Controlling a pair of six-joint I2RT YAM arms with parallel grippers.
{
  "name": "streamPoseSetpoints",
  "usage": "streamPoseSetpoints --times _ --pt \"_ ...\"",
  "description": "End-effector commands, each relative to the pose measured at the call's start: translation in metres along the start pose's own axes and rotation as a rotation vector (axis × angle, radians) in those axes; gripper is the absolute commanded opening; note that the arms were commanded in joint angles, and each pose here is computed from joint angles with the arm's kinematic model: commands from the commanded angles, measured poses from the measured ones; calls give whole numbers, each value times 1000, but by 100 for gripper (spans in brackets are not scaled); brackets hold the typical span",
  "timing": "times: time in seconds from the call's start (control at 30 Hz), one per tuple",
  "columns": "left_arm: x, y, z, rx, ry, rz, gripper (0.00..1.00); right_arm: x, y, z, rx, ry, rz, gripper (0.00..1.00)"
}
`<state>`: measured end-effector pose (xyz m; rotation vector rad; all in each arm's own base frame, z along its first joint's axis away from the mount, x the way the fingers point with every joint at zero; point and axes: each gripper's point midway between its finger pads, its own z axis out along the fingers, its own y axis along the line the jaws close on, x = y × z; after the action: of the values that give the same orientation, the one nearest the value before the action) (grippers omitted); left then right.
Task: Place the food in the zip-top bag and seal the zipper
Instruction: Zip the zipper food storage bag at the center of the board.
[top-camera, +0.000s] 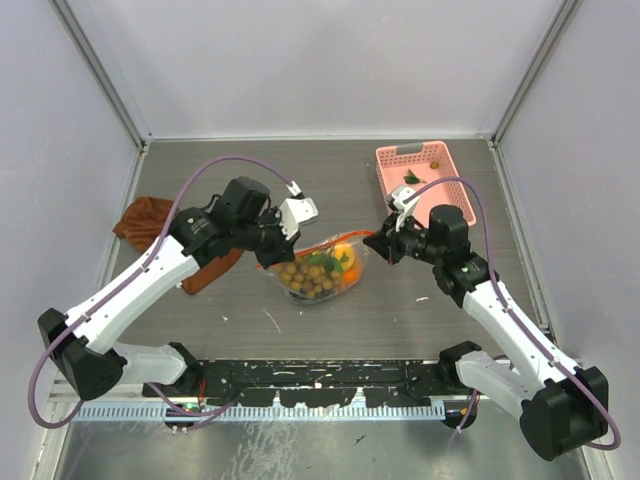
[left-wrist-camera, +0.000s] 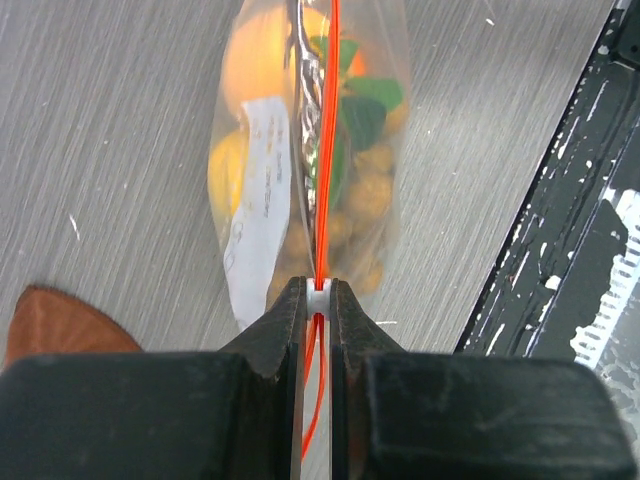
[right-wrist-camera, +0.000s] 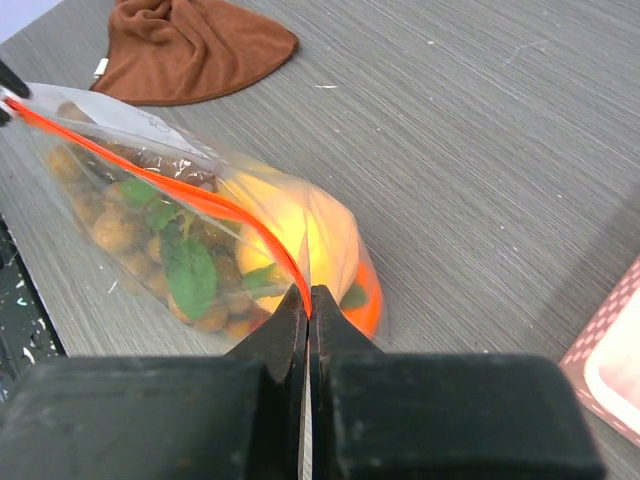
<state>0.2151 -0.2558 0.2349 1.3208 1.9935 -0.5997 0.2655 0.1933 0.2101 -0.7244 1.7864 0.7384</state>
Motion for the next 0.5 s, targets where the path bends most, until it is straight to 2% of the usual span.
streamPoseSetpoints --times 0.0,0.47 --pt "10 7 -26 -78 1 -43 0 -26 -26 -10 132 -63 -4 1" --pt "52 28 -36 -172 51 -218 0 -21 -51 -14 217 -45 62 0"
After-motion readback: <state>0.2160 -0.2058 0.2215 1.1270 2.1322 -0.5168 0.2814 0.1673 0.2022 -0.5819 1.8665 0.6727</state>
